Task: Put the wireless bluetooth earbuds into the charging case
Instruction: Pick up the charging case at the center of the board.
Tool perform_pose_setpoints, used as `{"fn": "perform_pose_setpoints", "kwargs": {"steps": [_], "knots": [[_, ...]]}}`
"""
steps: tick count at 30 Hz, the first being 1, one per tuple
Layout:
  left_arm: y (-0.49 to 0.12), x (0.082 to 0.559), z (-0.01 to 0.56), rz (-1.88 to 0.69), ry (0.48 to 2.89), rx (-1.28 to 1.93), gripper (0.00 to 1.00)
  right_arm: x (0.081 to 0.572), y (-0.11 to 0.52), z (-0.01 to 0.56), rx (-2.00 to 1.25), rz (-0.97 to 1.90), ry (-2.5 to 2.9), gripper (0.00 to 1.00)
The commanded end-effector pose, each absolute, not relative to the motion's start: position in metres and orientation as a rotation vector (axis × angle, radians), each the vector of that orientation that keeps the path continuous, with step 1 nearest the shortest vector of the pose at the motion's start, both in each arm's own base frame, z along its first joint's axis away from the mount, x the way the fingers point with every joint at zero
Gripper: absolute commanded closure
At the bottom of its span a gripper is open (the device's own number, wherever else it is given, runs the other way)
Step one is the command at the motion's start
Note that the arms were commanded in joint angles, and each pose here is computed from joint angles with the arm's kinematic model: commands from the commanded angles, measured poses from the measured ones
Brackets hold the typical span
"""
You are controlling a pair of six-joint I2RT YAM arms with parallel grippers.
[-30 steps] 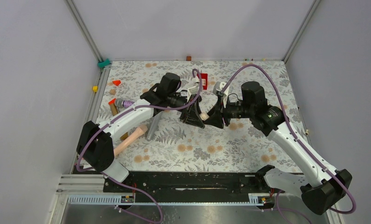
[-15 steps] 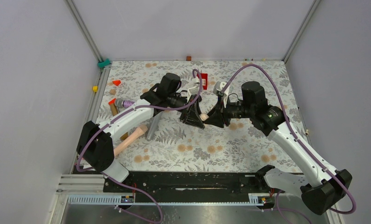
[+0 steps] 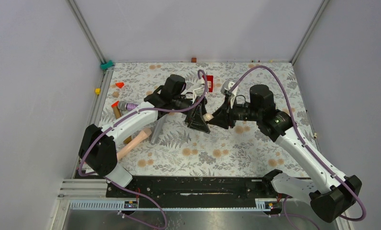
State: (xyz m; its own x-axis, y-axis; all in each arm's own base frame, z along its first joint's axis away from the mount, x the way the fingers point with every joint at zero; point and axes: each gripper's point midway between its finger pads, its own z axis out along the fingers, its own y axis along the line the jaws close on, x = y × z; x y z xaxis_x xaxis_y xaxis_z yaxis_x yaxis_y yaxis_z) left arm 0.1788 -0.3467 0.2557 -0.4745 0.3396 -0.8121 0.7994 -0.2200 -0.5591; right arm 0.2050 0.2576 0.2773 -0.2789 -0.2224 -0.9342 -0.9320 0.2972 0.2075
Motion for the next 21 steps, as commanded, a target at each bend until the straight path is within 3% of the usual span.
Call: {"fn": "perform_pose_setpoints", "kwargs": {"steps": [1,10,21], "knots": [[-0.349,0.177,0.285,-1.735,1.544,1.387,0.48,0.212,0.262,0.286,-1.008,1.050,1.684,0.83],[-0.343,0.179,0.292,-1.713,1.524,1.371,0.60,0.222,0.258,0.285,-0.955,1.007,1.695,0.85],[-0.341,0.180,0.295,-1.710,1.518,1.363,0.60,0.225,0.256,0.282,-0.939,0.995,1.712,0.86]]}}
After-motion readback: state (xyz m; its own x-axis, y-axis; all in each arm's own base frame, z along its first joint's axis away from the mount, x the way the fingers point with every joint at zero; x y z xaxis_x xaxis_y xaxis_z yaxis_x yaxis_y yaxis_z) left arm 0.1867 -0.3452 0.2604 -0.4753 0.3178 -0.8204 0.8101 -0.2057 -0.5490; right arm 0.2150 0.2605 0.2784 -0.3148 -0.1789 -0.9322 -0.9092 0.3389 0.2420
